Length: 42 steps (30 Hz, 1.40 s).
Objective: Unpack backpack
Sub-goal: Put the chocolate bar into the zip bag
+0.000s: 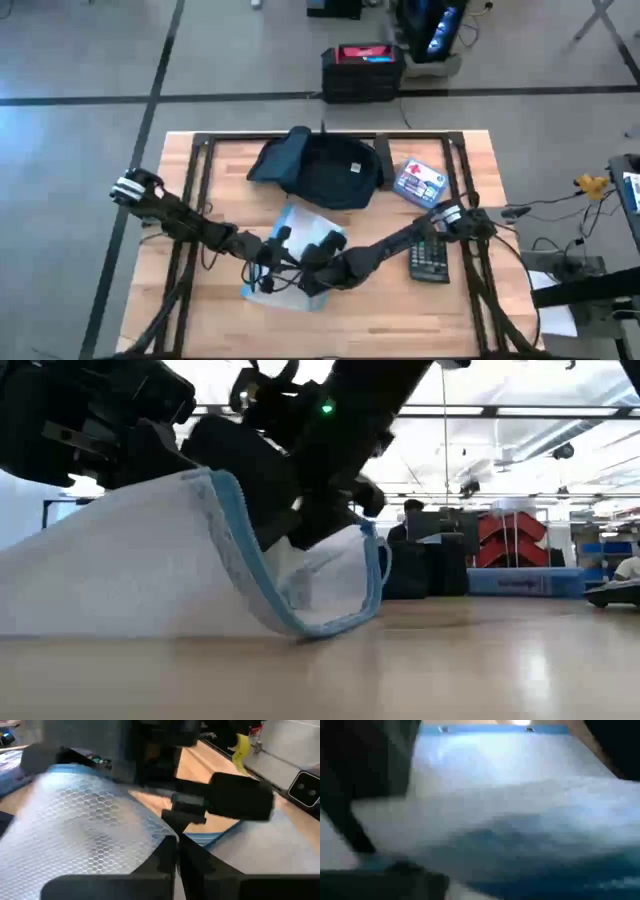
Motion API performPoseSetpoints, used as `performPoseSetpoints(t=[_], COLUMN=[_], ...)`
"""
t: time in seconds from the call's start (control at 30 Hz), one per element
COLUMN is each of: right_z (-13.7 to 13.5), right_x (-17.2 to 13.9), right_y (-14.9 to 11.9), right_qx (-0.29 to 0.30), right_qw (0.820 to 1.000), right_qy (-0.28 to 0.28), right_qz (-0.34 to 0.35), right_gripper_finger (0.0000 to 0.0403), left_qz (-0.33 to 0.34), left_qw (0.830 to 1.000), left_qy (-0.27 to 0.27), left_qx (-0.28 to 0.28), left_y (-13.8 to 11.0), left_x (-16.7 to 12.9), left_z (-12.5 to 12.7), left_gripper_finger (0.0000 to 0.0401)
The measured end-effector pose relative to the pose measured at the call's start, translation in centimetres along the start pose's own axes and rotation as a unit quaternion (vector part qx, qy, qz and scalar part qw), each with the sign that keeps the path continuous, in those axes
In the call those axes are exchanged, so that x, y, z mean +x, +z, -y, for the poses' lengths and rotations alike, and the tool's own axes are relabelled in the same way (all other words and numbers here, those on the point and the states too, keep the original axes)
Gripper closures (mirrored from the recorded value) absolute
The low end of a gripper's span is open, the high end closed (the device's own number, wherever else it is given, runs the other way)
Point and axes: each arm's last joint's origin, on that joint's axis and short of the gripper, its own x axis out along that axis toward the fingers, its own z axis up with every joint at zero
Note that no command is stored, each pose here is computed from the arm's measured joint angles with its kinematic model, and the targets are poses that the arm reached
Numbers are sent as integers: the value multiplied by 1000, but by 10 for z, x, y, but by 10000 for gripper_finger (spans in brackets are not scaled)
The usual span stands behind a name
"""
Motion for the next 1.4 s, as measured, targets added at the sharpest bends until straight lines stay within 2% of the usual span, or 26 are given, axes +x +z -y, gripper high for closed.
performPoseSetpoints(t=[0.17, 0.27, 0.37, 0.53, 0.73, 0.93, 1.1, 1.2, 1.3, 1.4], right_z=[11, 18, 26, 51, 88, 145, 193, 211, 226, 228], right_x=[-29, -41, -54, -73, -98, -116, -124, -120, -116, -115], right_y=[-8, -11, -14, -22, -37, -63, -95, -115, -133, -131], right_qx=[31, 45, 43, 28, 25, 126, 255, 322, 368, 396], right_qw=[997, 994, 989, 971, 932, 902, 878, 872, 857, 852], right_qy=[-34, -48, -70, -148, -242, -271, -276, -245, -244, -253], right_qz=[-54, -85, -123, -186, -268, -311, -298, -277, -264, -233], right_gripper_finger=[80, 55, 47, 46, 46, 46, 46, 46, 46, 46], left_qz=[0, 0, 0, 0, -3, -3, -3, -3, -3, -3], left_qw=[1000, 1000, 1000, 1000, 1000, 1000, 1000, 1000, 1000, 1000], left_qy=[0, 1, 1, 1, 1, 1, 1, 1, 1, 1], left_qx=[0, 0, -2, -2, -3, -6, -6, -6, -6, -6], left_y=[0, 0, 0, 0, -1, 0, 0, 0, 0, 0], left_x=[0, 0, 0, 0, 0, 0, 0, 0, 0, 0], left_z=[0, 0, 0, 0, 0, 0, 0, 0, 0, 0], left_gripper_finger=[401, 401, 401, 401, 401, 401, 401, 401, 401, 401])
